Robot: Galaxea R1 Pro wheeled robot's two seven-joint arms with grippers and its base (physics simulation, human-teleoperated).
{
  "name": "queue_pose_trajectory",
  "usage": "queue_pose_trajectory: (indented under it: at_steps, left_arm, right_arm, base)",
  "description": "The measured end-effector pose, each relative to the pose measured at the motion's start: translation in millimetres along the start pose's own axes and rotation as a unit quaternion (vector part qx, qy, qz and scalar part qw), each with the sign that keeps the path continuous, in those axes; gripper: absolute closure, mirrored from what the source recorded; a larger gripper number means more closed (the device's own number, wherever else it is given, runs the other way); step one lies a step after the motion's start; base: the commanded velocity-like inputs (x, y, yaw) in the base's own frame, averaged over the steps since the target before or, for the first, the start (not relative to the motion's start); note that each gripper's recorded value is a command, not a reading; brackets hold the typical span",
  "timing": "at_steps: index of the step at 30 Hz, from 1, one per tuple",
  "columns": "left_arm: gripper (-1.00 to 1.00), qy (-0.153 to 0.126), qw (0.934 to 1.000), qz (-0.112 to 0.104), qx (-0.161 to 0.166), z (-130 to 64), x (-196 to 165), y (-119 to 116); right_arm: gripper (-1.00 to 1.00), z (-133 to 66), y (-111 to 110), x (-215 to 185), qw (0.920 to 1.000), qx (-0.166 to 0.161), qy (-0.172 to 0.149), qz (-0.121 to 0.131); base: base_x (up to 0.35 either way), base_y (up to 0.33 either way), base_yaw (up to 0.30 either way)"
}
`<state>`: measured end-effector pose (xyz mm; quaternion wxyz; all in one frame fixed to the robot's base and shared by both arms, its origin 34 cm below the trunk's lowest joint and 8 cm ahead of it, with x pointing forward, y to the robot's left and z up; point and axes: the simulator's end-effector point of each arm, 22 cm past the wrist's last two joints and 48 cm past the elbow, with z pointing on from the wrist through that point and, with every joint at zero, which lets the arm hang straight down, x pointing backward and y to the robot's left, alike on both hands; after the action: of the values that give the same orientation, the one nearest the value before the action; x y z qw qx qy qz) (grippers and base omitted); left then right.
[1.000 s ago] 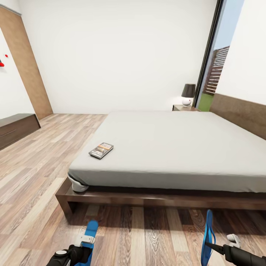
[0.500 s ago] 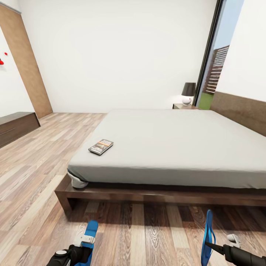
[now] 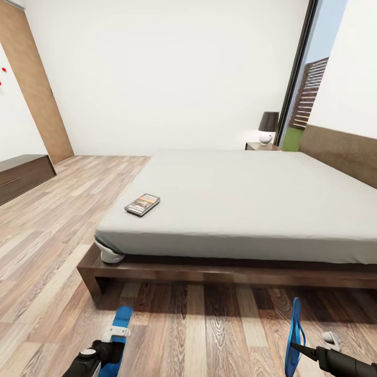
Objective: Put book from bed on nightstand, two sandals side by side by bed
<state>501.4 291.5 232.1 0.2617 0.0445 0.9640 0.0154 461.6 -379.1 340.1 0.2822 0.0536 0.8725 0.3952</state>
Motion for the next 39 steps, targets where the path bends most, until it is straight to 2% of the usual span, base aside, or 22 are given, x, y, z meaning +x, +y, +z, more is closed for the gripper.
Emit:
queue_pose_trajectory:
  at_steps: [5,13,39]
  left_arm:
    - [1.00,-0.027,0.9994,-0.001,-0.022,-0.1,-40.4,13.6]
    - [1.00,-0.034,0.9991,-0.001,-0.025,0.2,-49.6,15.5]
    - [1.00,0.019,0.9997,0.002,-0.018,28.1,-0.7,8.3]
  right_arm:
    - [1.00,0.0,0.1,0.0,1.0000,0.000,0.000,0.000]
    - [1.00,0.0,0.0,0.0,1.0000,0.000,0.000,0.000]
    - [1.00,11.3,-26.8,34.4,0.9987,0.016,0.036,0.033]
  base:
    - [0.000,0.000,0.000]
    - [0.000,0.000,0.000]
    - [0.000,0.000,0.000]
